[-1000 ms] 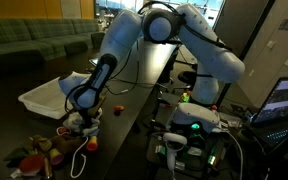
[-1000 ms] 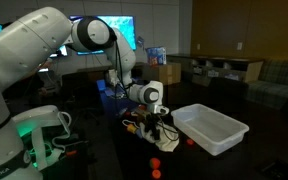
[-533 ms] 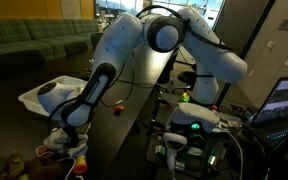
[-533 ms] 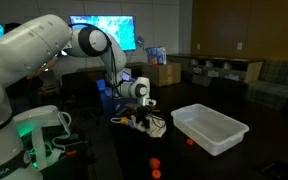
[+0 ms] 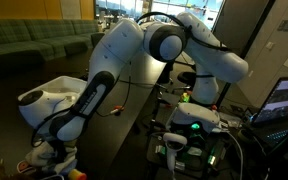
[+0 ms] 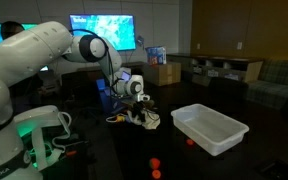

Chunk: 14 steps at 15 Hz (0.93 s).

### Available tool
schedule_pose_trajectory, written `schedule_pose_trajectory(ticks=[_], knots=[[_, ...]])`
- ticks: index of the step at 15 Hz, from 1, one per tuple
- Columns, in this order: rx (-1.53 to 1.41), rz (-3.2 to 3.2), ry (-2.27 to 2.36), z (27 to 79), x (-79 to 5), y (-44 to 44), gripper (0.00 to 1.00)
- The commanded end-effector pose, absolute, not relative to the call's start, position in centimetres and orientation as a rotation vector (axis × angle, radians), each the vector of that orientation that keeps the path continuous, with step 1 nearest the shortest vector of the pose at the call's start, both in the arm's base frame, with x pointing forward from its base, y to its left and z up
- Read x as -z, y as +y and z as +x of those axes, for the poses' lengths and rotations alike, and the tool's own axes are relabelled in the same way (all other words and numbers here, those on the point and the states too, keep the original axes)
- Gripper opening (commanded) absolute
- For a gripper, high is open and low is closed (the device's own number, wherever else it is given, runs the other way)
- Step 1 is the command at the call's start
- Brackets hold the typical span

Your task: Pick up the white towel on the left, push the items in front of the white storage bin to the left, put the towel in the storage bin

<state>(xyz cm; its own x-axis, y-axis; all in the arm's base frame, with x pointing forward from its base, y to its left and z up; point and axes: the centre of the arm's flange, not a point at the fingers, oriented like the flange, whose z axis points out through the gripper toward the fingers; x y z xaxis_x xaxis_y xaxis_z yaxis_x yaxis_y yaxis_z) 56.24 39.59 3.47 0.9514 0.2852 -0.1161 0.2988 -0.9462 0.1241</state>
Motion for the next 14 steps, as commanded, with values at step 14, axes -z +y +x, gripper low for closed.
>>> schedule_pose_trajectory(ticks=[14], knots=[[0.004,3.123,0.355,59.9,-23.4,21.6,0.03]])
